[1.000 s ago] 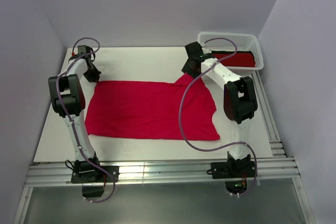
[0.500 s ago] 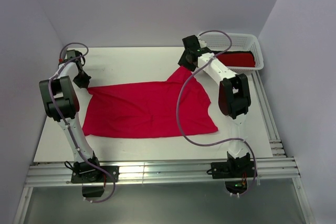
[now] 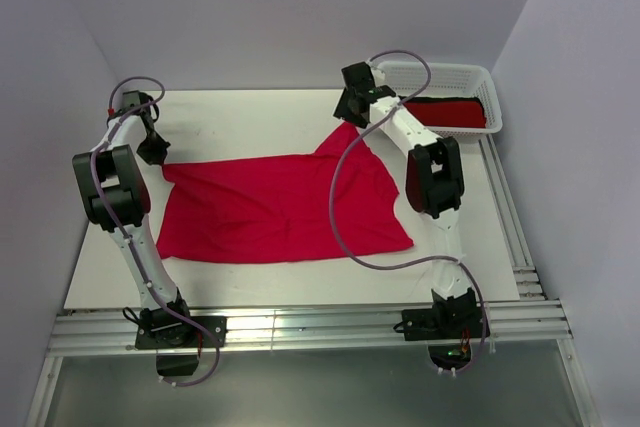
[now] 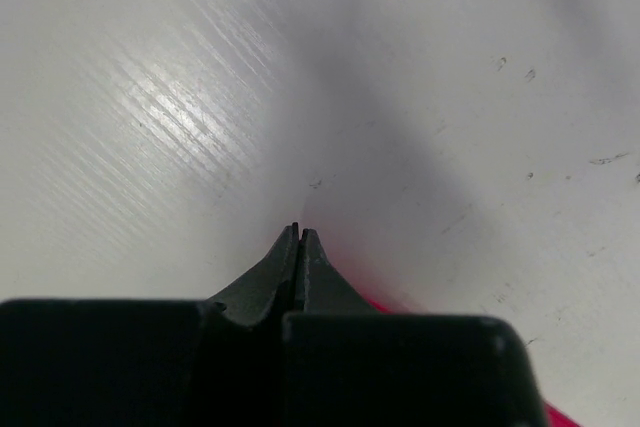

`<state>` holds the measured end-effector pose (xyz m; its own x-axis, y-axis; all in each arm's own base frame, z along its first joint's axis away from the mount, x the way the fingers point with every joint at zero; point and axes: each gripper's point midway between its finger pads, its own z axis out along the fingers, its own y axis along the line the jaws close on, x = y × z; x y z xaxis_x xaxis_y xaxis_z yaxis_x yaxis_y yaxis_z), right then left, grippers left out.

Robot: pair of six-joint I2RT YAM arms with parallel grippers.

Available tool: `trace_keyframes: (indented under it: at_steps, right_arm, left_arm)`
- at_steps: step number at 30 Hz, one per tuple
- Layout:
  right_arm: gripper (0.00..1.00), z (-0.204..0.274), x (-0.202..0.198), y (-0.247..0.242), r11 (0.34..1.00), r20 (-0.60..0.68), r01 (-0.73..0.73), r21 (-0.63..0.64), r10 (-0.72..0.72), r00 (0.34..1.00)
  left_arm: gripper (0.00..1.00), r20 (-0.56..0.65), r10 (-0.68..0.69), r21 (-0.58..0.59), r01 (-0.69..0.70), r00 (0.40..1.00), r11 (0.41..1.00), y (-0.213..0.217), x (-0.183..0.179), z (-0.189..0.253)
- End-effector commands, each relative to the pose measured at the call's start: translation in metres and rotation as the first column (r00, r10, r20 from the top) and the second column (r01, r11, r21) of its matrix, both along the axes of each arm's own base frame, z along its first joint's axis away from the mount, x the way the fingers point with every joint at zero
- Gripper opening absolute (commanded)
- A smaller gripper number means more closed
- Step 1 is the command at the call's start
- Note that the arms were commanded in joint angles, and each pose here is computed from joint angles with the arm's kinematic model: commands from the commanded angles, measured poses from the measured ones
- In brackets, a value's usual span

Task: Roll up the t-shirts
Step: Fold the tshirt

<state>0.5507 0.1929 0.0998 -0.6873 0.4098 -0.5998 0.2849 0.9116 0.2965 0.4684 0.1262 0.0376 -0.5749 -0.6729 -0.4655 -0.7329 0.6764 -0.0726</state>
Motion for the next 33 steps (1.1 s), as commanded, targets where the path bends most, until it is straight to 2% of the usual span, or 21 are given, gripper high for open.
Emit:
trace_keyframes:
  at_steps: [1,11,16,20,25,27,30,31,32,33]
  right_arm:
    - [0.56,0.003,0.021,-0.006,0.998,0.059,0.011,-0.058,-0.007,0.998]
    - [0.55,-0.007,0.047,-0.024,0.981,0.138,0.082,-0.174,-0.058,0.989]
    - [0.54,-0.006,0.058,-0.016,0.985,0.160,0.051,-0.164,-0.024,0.987]
    - [0.53,0.003,0.066,-0.019,0.980,0.203,0.089,-0.177,-0.052,0.978]
    - [0.50,-0.002,0.067,-0.013,0.986,0.184,0.092,-0.142,-0.065,0.981]
    - [0.50,-0.006,0.060,-0.012,0.988,0.147,0.081,-0.133,-0.061,0.987]
    - [0.42,0.004,0.044,-0.005,0.995,0.105,0.060,-0.081,-0.051,0.993]
    - [0.41,-0.010,0.031,-0.005,0.996,0.057,0.052,-0.072,-0.048,0.997]
    - [0.41,0.008,0.024,0.001,0.999,0.072,0.028,-0.028,-0.026,0.997]
    - [0.42,0.006,0.016,0.001,1.000,0.053,0.026,-0.017,-0.025,0.998]
  left_arm:
    - [0.00,0.046,0.016,0.052,-0.018,0.999,0.998,0.015,0.005,0.026]
    - [0.00,0.075,-0.002,0.010,0.001,0.997,1.000,0.007,0.009,0.028]
    - [0.00,0.085,-0.013,-0.002,0.013,0.996,1.000,0.005,0.013,0.029]
    - [0.00,0.090,-0.035,-0.002,0.035,0.995,0.999,0.000,0.016,0.031]
    - [0.00,0.102,-0.050,0.000,0.051,0.993,0.999,-0.003,0.020,0.039]
    - [0.00,0.106,-0.056,-0.007,0.057,0.993,0.998,-0.007,0.021,0.040]
    - [0.00,0.108,-0.055,-0.010,0.056,0.993,0.998,-0.009,0.022,0.043]
    - [0.00,0.110,-0.055,-0.008,0.057,0.992,0.998,-0.011,0.023,0.043]
    - [0.00,0.111,-0.057,-0.008,0.058,0.992,0.998,-0.012,0.023,0.044]
    - [0.00,0.119,-0.059,-0.007,0.061,0.991,0.998,-0.013,0.024,0.045]
